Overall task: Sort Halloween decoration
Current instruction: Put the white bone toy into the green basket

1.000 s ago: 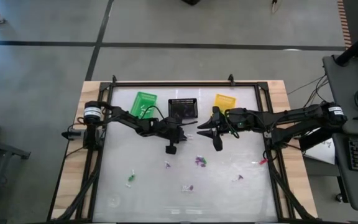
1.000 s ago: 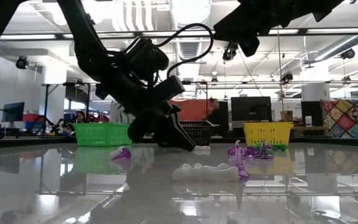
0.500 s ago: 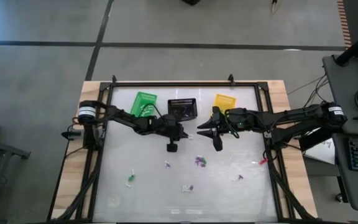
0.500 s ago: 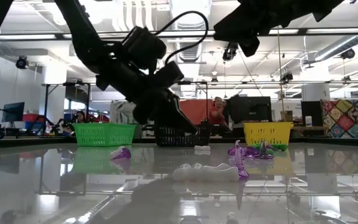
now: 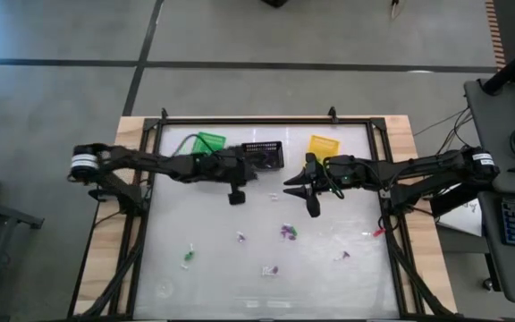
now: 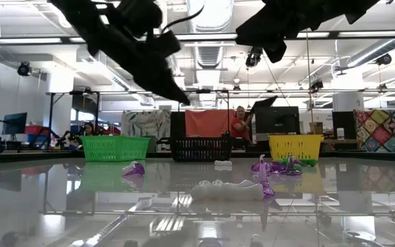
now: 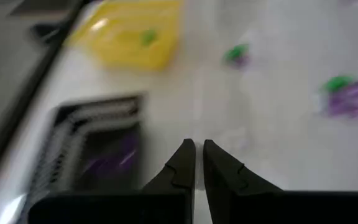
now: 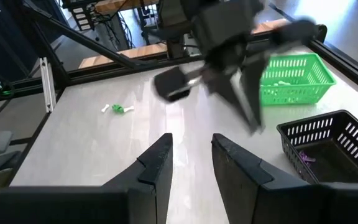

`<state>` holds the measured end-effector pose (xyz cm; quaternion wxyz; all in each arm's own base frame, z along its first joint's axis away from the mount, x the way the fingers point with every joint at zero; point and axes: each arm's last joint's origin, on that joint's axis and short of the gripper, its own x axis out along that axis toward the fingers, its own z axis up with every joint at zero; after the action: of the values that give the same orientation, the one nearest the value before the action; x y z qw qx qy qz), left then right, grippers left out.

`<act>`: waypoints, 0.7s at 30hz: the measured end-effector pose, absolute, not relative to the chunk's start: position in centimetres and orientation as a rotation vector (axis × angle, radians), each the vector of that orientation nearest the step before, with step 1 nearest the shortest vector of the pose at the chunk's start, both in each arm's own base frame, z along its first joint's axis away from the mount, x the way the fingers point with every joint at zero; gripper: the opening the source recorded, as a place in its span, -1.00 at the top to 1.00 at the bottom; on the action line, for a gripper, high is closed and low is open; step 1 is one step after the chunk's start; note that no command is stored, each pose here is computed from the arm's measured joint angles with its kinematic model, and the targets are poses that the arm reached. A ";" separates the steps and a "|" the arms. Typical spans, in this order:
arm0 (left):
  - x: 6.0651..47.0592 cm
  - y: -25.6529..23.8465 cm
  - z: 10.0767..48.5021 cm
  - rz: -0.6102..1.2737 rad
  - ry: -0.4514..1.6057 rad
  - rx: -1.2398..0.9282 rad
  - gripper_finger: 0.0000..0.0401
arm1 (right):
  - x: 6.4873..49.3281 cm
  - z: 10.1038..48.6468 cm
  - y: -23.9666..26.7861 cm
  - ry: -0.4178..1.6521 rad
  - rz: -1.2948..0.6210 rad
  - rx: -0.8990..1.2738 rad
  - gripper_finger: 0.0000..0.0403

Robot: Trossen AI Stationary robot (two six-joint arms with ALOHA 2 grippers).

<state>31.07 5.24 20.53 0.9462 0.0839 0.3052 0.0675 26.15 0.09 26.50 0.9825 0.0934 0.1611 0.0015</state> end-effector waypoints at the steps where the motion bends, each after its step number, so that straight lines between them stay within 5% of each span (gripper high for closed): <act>1: 30.4 5.6 20.8 0.198 0.662 0.177 1.00 | 26.1 26.5 0.1 0.324 0.003 0.188 0.48; 8: 25.7 9.2 21.5 0.644 0.927 0.189 1.00 | 26.1 26.5 0.1 0.325 0.003 0.188 0.48; 21: 23.4 13.6 20.2 0.823 1.000 0.061 0.93 | 26.1 26.5 0.3 0.326 0.013 0.186 0.48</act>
<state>23.37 13.59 20.17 0.7972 0.0283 0.4658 0.3831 26.14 0.34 26.49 0.9824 0.0927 0.1620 0.0063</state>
